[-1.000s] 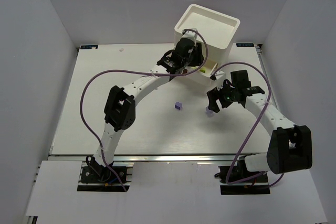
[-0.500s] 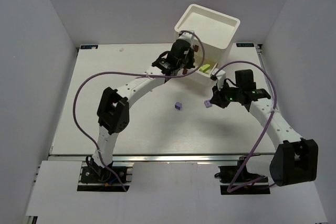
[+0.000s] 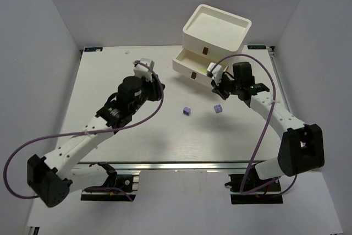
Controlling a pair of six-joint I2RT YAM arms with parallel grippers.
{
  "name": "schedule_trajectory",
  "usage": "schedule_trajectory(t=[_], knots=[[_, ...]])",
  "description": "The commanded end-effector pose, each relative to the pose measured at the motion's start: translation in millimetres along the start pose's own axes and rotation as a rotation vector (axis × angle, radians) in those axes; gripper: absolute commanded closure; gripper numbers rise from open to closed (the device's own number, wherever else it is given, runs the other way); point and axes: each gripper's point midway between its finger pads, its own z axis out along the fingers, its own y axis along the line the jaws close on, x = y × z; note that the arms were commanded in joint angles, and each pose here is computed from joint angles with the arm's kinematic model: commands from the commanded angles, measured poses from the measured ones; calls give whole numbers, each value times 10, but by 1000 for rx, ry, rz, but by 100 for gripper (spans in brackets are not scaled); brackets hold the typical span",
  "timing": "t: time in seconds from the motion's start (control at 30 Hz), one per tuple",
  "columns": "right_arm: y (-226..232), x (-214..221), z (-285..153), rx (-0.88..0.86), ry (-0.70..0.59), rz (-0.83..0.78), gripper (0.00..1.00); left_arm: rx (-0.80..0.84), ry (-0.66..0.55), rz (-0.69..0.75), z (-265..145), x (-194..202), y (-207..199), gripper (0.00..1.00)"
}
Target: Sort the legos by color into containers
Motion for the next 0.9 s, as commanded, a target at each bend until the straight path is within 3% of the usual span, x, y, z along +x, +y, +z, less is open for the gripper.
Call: schedule_trajectory(t=[0.0,0.17,0.37,0.67,0.8,0.87], knots=[[-527,-580,-160,195,-105,-53,100,-58,30,71,-177,302,235,50],[-537,-462,262,120,57,-41,100,-75,-16,109,-365,395,374,50],[-911,-546,604,293,146,-39,100,-65,-4,140,-451,419,390,46],[-972,-949,364,400,4,-50,100,-43,-25,139,-517,361,358,38],[-564,-1168,392,163,-106,-59,100,-44,-20,140,-514,366,359,38],[-319,-1056,446,14,-49,-107,100,-43,-18,140,-513,374,358,38]])
